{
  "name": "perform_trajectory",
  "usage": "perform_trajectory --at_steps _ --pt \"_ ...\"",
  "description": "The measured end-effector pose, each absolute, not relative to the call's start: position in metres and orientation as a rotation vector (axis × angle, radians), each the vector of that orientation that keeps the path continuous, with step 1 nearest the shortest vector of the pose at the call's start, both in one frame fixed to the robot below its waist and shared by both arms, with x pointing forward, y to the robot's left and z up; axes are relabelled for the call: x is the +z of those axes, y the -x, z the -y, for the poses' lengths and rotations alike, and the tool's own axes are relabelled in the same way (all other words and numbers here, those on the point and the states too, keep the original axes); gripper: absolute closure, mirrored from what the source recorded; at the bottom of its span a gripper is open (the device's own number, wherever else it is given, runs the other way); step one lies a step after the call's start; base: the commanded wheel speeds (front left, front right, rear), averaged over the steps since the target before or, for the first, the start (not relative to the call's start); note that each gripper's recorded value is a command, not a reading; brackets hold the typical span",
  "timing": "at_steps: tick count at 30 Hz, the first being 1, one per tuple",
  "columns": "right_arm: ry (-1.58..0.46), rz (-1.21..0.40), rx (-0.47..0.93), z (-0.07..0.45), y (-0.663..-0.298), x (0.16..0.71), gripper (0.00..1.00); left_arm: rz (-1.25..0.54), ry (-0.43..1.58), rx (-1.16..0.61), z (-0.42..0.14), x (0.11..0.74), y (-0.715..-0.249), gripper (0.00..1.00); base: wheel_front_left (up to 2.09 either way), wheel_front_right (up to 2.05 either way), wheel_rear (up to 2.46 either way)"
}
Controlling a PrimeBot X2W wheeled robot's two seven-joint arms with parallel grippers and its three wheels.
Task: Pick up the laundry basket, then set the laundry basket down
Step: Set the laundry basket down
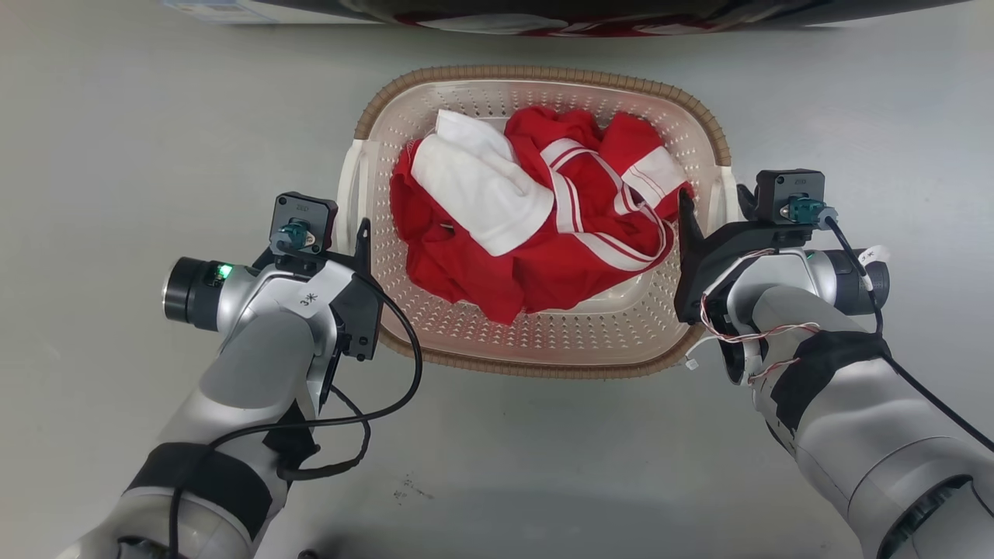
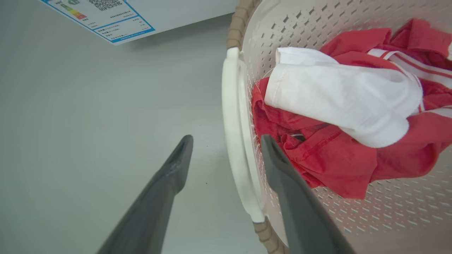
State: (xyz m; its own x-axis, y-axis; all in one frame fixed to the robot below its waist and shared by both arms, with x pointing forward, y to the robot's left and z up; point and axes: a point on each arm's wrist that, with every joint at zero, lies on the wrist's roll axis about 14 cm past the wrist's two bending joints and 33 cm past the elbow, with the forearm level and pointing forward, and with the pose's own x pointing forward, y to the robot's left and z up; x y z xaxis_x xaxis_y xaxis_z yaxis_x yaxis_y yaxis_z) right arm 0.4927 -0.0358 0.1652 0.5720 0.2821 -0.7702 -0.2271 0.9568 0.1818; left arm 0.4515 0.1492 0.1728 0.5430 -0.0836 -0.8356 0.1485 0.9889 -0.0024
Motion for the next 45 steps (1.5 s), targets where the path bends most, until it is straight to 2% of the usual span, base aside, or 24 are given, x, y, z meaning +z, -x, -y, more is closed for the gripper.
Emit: perform_trajectory --at_steps 14,28,45 --pt "-0.052 -0.831 0.294 0.042 -0.504 0.204 0.0 -0.882 -0.041 -0.115 -0.149 0.208 -0.459 0.0 0.0 0.0 0.0" --pt "-0.123 -0.673 0.268 0.05 -0.515 0.283 0.0 -0.752 -0.014 -0.105 -0.15 0.262 -0.451 0.0 0.0 0.0 0.0" --pt "-0.191 -0.525 0.247 0.066 -0.47 0.354 0.0 -0.584 0.105 -0.068 -0.141 0.323 -0.409 0.0 0.0 0.0 0.0"
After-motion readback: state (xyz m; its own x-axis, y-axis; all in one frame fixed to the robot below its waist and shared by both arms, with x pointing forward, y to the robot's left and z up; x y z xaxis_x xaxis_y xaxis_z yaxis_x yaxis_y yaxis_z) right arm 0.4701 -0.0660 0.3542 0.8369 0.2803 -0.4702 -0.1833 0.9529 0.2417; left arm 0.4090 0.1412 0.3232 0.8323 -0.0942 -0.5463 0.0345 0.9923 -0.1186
